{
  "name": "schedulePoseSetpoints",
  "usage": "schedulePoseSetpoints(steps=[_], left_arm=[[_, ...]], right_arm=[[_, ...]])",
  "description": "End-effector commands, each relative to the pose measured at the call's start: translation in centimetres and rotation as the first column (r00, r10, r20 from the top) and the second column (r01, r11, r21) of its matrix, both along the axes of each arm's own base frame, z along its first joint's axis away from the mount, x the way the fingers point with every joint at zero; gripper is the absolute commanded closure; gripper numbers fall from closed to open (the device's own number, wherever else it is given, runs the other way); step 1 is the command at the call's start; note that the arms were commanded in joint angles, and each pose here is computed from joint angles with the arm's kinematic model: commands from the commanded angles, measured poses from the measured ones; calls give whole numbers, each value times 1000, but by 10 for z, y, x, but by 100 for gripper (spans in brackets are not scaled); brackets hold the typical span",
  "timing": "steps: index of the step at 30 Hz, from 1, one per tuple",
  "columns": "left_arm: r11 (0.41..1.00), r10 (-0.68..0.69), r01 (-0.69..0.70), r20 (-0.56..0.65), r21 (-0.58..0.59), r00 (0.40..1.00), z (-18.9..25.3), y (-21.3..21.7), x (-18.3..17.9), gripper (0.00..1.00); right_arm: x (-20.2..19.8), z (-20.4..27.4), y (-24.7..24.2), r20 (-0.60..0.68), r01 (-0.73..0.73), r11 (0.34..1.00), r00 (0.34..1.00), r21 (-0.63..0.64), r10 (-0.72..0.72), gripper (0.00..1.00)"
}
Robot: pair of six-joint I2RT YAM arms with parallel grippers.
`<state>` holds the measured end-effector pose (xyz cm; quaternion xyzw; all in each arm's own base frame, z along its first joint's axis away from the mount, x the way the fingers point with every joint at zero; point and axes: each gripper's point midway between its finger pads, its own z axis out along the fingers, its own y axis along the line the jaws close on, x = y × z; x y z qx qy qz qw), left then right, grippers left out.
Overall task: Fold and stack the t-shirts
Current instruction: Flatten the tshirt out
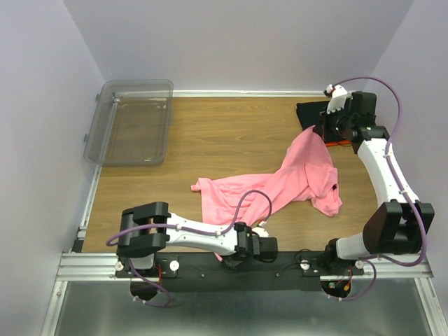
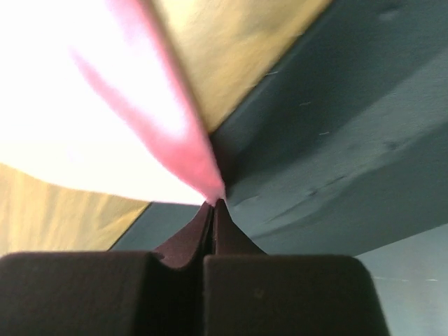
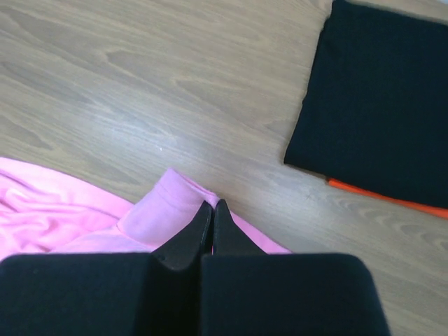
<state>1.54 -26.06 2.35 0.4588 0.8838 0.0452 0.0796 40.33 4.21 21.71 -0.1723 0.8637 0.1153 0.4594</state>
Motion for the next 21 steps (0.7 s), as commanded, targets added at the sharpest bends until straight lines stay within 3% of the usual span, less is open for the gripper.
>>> schedulePoseSetpoints(steps=[1,3,4,5,6,8,9,10,11,12,14,16,21], left_arm=[[977,170,-139,193,-162,967,66,-15,47,100],[935,278,-195,273,-295,921,109,-23,82,100],[856,385,-227,281,-464,879,158,-34,110,100],[803,442,-226,297,-551,846,188,-36,128,100],[711,549,-232,316,-664,774,236,-32,160,100],[532,642,-95,328,-841,693,328,-23,180,100],[415,722,-23,314,-909,617,384,5,186,100],[385,738,22,322,-923,593,403,4,191,100],[228,788,119,255,-966,560,459,25,188,100],[239,798,197,308,-951,517,484,43,188,100],[97,846,316,245,-944,473,547,85,176,100],[36,876,407,224,-913,426,589,125,165,100],[-19,881,550,246,-835,404,635,162,144,100]], right_arm=[[2,70,8,161,-100,995,982,-29,103,99],[1,104,9,213,-113,993,970,-45,120,99],[-2,145,11,290,-123,991,948,-56,135,99],[-4,165,12,325,-125,990,936,-59,137,99],[-8,184,15,361,-139,989,921,-57,150,100],[-24,246,20,473,-147,987,867,-61,158,99],[-34,269,24,513,-160,986,843,-52,164,99],[-41,288,25,549,-161,985,819,-61,168,99],[-50,304,26,572,-160,986,804,-55,163,99],[-71,346,26,655,-147,986,739,-73,159,99],[-93,381,24,725,-115,990,675,-80,137,100],[-126,428,17,814,-49,996,574,-79,93,99],[-183,497,-11,928,121,992,366,23,-66,99]])
